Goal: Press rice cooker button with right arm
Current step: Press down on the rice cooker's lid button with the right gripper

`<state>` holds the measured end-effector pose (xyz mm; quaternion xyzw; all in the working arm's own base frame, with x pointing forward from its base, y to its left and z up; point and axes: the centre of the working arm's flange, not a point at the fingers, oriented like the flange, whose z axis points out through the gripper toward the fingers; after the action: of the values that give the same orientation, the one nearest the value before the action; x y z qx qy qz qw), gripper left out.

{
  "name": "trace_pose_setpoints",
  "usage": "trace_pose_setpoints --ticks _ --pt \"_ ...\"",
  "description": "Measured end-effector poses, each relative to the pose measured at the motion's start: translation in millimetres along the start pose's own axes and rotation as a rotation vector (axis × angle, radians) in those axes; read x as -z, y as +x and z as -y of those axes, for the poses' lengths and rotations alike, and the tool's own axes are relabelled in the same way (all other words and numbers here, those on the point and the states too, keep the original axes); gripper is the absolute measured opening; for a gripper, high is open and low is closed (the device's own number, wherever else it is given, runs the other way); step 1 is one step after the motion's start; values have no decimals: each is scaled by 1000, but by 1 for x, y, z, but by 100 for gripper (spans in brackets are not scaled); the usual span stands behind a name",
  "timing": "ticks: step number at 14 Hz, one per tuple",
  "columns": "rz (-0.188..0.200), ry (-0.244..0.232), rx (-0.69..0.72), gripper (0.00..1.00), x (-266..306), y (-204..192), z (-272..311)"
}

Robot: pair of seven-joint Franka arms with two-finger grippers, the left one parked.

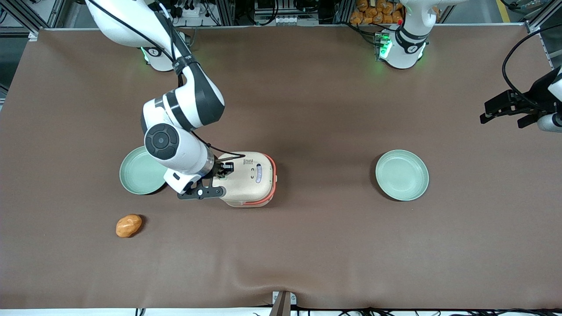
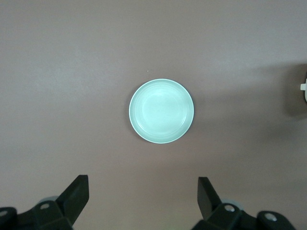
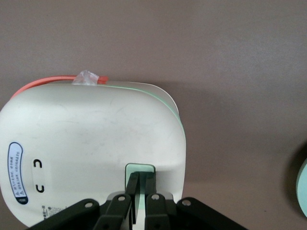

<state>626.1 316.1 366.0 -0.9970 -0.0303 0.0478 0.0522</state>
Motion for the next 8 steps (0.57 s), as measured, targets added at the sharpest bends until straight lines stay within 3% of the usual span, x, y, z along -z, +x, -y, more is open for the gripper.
trace_pose_setpoints --ticks 8 --pt "-2 0 5 11 -3 1 2"
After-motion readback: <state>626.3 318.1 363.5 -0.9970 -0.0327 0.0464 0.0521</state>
